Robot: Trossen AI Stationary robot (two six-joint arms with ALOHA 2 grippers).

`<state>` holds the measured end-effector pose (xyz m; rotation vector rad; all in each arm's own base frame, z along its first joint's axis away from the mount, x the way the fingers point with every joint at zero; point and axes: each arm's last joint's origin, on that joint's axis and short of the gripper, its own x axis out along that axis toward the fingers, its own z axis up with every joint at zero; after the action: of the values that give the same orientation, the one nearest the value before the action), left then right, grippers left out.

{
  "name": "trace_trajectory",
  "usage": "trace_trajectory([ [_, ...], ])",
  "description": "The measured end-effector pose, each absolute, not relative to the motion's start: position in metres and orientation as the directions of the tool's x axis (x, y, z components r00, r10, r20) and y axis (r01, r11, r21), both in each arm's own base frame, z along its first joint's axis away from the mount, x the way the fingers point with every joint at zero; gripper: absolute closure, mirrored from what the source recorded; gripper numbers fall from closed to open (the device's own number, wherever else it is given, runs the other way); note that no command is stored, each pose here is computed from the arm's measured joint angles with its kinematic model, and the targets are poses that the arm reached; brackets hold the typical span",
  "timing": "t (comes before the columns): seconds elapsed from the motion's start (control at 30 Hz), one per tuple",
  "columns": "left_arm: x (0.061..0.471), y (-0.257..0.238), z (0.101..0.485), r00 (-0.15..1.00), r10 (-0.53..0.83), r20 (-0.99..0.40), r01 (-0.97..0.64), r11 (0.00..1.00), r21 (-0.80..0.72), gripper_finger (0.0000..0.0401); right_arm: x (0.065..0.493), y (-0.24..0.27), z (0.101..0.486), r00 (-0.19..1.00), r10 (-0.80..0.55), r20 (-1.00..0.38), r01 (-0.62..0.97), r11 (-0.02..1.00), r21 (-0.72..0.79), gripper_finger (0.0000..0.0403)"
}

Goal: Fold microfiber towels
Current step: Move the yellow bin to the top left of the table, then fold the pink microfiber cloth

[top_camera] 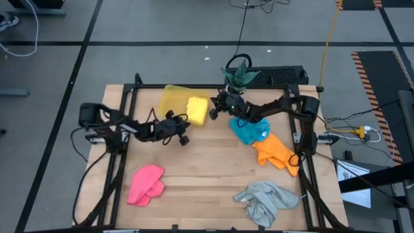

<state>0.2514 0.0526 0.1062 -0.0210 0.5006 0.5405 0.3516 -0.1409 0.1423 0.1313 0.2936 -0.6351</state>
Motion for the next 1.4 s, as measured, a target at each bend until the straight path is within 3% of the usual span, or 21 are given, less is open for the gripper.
trace_trajectory([
  [0.27, 0.281, 0.074, 0.103, 0.732, 0.529, -0.429, -0.525, 0.839, 0.141, 0.0375, 0.346, -0.060, 0.170, 0.856, -0.417, -0.305, 0.429, 0.903, -0.028, 0.0403],
  [0.53, 0.286, 0.082, 0.108, 0.707, 0.541, -0.456, -0.520, 0.834, 0.183, 0.0375, 0.301, 0.023, 0.152, 0.887, -0.290, -0.359, 0.298, 0.954, -0.035, 0.0403],
  [0.73, 0.283, 0.042, 0.145, 0.787, 0.424, -0.449, -0.379, 0.905, 0.191, 0.0375, 0.273, 0.064, 0.128, 0.936, -0.167, -0.310, 0.182, 0.983, 0.021, 0.0403],
  [0.87, 0.266, -0.012, 0.172, 0.834, 0.246, -0.494, -0.173, 0.967, 0.189, 0.0375, 0.271, 0.083, 0.119, 0.941, -0.146, -0.306, 0.153, 0.988, -0.001, 0.0403],
  [1.03, 0.226, -0.073, 0.176, 0.740, 0.168, -0.651, -0.054, 0.980, 0.191, 0.0375, 0.274, 0.093, 0.109, 0.942, -0.146, -0.303, 0.145, 0.989, -0.026, 0.0403],
  [1.23, 0.190, -0.113, 0.186, 0.512, 0.131, -0.849, -0.111, 0.990, 0.085, 0.0375, 0.280, 0.093, 0.108, 0.959, -0.144, -0.244, 0.148, 0.989, -0.004, 0.0403],
  [1.4, 0.169, -0.133, 0.196, 0.348, 0.012, -0.937, -0.192, 0.980, -0.058, 0.0375, 0.283, 0.092, 0.111, 0.963, -0.150, -0.226, 0.153, 0.988, -0.006, 0.0403],
])
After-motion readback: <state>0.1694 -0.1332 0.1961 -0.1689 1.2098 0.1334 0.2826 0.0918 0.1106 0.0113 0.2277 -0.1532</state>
